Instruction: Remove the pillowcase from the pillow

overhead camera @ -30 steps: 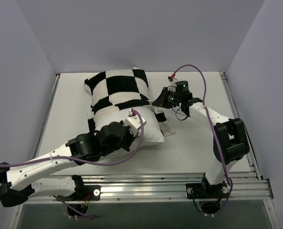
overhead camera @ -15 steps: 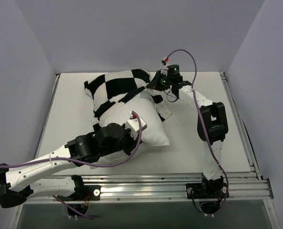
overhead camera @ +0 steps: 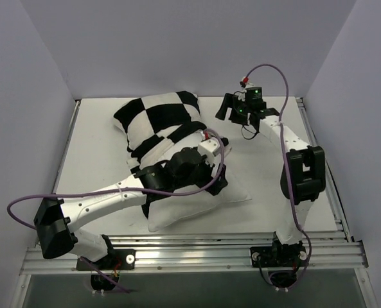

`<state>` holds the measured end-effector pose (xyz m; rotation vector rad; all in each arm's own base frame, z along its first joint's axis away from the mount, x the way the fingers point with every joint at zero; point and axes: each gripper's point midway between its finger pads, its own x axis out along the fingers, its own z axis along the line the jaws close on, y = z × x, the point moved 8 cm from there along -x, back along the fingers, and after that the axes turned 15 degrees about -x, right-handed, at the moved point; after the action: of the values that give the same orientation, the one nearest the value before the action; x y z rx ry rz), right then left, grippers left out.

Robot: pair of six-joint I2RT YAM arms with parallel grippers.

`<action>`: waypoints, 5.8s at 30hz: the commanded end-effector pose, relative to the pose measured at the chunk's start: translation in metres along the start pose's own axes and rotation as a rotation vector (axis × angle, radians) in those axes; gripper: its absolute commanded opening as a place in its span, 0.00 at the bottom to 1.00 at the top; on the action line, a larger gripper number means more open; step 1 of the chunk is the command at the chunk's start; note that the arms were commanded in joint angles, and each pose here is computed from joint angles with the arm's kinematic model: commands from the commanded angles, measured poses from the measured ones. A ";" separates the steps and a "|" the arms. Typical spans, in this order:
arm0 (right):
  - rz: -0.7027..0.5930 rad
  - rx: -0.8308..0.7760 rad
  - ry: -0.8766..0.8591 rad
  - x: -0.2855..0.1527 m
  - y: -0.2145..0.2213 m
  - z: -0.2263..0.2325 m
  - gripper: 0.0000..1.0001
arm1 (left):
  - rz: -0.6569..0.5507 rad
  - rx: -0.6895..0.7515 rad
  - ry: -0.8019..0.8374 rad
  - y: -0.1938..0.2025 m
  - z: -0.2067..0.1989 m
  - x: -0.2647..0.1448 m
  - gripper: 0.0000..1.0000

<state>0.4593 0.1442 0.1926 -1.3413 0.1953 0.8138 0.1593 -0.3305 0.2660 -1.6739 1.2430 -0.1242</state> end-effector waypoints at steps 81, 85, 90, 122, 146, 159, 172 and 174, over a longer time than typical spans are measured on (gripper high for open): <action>0.253 -0.900 0.201 -0.131 0.191 0.190 0.00 | -0.281 -0.844 -0.264 0.012 0.225 -0.066 0.81; 0.214 -0.858 0.159 -0.142 0.179 0.189 0.00 | -0.245 -0.847 -0.277 0.010 0.229 -0.050 0.72; 0.172 -0.794 0.091 -0.150 0.169 0.187 0.00 | -0.238 -0.851 -0.288 0.011 0.234 -0.039 0.57; -0.265 -0.495 -0.059 -0.357 0.065 0.125 0.00 | -0.783 -1.103 -0.916 -0.064 0.377 -0.139 0.02; 0.021 -0.387 -0.322 -0.250 0.084 0.140 1.00 | -0.332 -0.146 -0.403 -0.127 0.152 -0.136 0.82; 0.114 -0.021 -0.407 -0.183 0.138 0.099 1.00 | -0.134 0.216 -0.302 -0.151 0.106 -0.056 0.84; 0.171 -0.163 -0.407 -0.159 0.153 0.102 0.00 | 0.145 0.309 -0.212 -0.138 0.107 0.009 0.84; 0.149 -0.205 -0.397 -0.164 0.146 0.107 0.00 | 0.185 0.336 -0.220 -0.133 0.108 0.019 0.84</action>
<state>0.2170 0.1744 0.1843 -1.2318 -0.0765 1.2699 0.3258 -0.2700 0.3004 -1.3323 1.0782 0.0037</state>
